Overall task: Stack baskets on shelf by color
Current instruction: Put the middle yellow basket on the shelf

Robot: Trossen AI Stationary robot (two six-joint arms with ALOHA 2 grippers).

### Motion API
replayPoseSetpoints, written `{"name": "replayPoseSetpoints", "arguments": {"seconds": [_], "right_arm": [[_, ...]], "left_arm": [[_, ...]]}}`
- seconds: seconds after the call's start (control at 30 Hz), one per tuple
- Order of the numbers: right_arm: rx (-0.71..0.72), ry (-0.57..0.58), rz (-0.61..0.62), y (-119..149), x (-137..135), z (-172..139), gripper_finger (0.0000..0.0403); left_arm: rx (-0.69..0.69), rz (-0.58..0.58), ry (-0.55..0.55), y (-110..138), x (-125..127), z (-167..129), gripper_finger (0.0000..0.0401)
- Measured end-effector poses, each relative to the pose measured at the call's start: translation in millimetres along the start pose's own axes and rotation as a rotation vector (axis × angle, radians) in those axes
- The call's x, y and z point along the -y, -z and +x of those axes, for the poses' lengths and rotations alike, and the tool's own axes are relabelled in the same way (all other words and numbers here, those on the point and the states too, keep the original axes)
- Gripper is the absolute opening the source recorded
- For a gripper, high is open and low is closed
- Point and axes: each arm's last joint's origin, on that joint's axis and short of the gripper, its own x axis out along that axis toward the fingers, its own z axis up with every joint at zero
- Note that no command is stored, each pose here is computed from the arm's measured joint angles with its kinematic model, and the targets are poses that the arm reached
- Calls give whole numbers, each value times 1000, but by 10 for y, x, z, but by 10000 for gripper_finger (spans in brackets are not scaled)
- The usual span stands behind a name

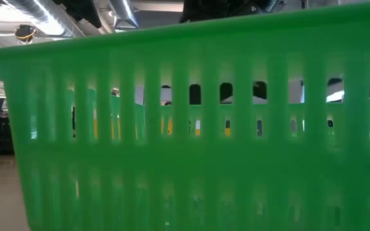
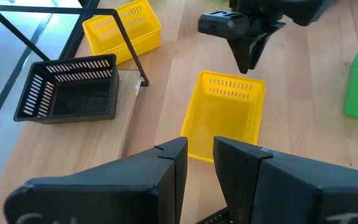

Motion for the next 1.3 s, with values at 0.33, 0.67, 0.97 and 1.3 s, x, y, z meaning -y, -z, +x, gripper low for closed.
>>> {"name": "replayPoseSetpoints", "arguments": {"seconds": [0.33,0.67,0.97,1.3], "right_arm": [[-18,16,-40,123,101,1,90],[-8,5,-138,155,116,37,90],[-7,-18,-118,252,133,257,90],[16,-33,-96,249,127,279,83]], "left_arm": [[3,-23,-26,-1,-7,0,70],[5,-24,-28,-3,-8,0,70],[13,-26,-26,-11,-7,0,70],[11,-26,-26,-9,-7,0,70]]}}
